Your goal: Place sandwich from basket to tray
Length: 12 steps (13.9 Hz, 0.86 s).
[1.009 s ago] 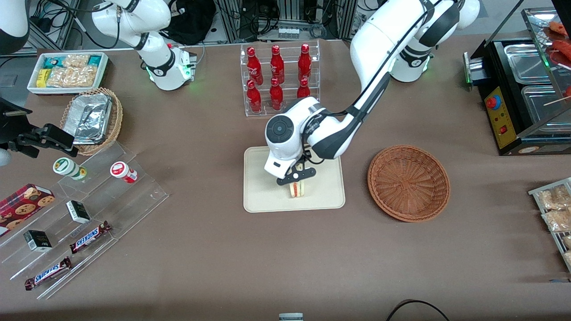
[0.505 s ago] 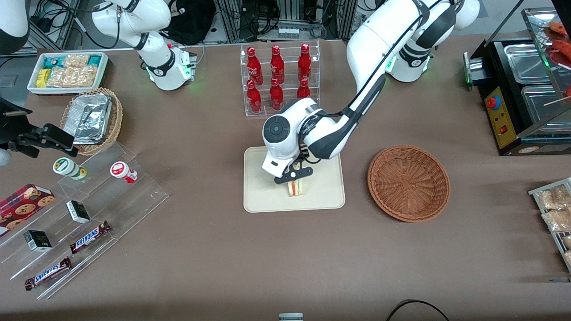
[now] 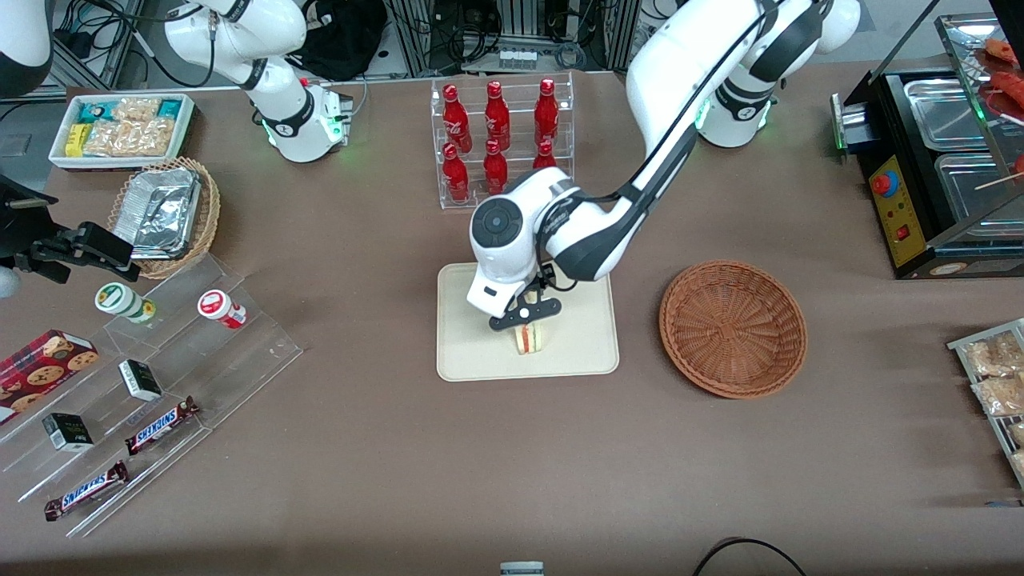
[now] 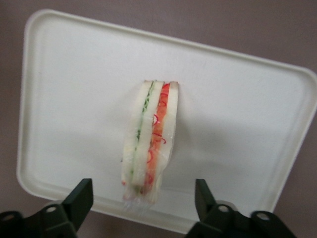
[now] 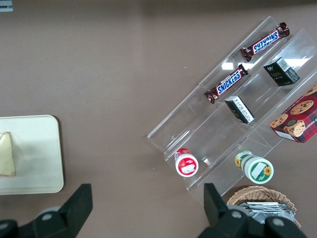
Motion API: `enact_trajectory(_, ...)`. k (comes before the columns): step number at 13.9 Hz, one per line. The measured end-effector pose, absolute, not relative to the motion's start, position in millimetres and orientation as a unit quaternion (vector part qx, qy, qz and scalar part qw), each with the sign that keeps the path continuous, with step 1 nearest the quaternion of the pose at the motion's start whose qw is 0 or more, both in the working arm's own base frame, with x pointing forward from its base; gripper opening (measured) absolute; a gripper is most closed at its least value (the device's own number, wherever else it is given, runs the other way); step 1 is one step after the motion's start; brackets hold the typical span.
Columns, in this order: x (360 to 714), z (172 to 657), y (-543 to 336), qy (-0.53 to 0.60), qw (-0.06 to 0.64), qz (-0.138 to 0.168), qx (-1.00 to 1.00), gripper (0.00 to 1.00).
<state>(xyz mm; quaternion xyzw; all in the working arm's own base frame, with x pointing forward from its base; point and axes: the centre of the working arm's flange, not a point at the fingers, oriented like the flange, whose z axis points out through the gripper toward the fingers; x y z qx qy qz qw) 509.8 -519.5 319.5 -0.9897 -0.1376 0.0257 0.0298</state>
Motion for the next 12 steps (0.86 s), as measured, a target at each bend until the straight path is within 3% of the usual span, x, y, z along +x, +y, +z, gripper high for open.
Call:
enact_trajectory(5,542,423,-453,-0.147,0.035,0.004,-0.989,1.00)
enact_trajectory(12,601,420,-334,-0.190,0.080,0.051,-0.977,1.00)
